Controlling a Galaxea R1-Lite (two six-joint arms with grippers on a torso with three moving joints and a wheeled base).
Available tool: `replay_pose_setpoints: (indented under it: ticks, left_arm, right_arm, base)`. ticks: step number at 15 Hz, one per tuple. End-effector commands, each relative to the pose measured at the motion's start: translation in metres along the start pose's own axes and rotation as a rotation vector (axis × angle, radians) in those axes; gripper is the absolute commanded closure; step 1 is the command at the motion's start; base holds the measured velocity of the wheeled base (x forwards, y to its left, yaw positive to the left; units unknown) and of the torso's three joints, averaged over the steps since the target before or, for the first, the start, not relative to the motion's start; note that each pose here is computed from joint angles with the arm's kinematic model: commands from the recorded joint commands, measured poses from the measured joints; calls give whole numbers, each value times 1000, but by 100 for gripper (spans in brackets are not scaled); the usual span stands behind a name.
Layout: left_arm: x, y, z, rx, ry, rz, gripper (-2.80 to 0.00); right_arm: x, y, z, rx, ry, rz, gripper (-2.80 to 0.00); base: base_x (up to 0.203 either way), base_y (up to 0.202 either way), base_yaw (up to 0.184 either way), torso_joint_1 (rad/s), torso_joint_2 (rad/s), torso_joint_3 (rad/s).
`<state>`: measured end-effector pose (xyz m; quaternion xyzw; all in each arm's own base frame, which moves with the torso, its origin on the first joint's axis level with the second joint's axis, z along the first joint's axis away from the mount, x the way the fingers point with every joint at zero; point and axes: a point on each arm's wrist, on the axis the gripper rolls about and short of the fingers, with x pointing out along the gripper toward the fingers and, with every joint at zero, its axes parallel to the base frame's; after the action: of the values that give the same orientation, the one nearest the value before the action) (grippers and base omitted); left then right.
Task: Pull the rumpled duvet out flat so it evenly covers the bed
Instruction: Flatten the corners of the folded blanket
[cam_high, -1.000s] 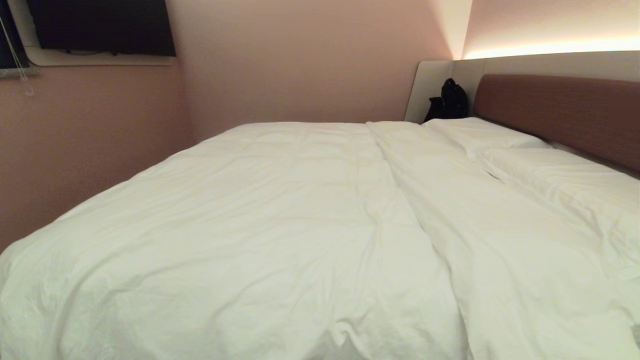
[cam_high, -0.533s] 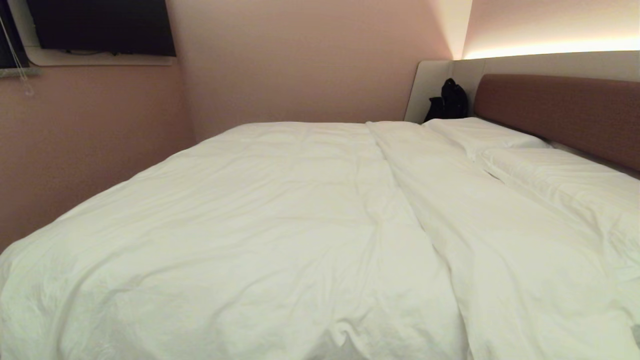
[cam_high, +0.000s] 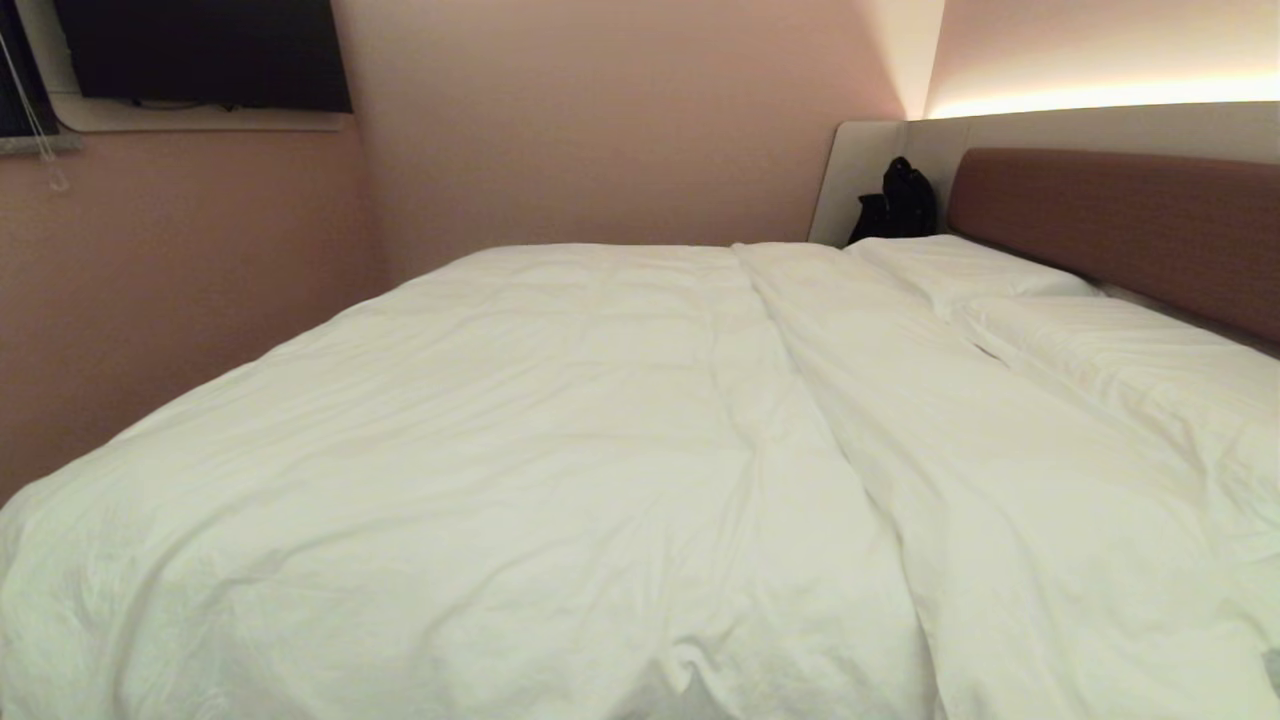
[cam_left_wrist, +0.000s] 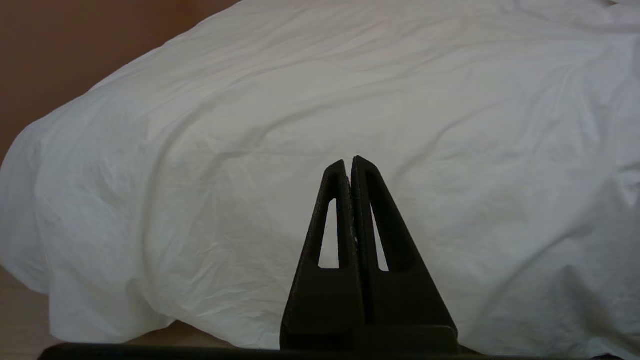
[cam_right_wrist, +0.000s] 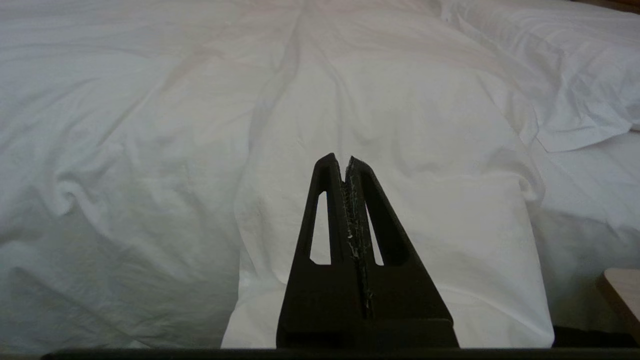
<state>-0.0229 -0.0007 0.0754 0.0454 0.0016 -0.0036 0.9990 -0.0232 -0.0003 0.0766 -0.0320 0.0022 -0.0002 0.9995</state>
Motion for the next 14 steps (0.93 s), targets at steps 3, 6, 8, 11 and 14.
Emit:
replay_pose_setpoints:
  ticks: [3,6,8,11,14]
  left_arm:
    - [0,0,0,10,1,1,0]
    - [0,0,-1,15,3,-1,0]
    - [0,0,0,13,1,2,0]
    - [0,0,0,13,1,-1,0]
    - [0,0,0,7,-1,-4,0]
  right_arm:
    - [0,0,-2,4,3,10,0]
    - [0,0,-2,6,3,10,0]
    - [0,0,-2,3,1,11,0]
    - [0,0,-2,4,3,12,0]
    - [0,0,-2,4,1,11,0]
  base:
    - [-72,0,0,5,-1,1]
    - [-191,0,0,1,2,5]
    - [-194,0,0,-2,0,2]
    - [-78,0,-1,0,-4,-2]
    - [0,0,0,0,0,0]
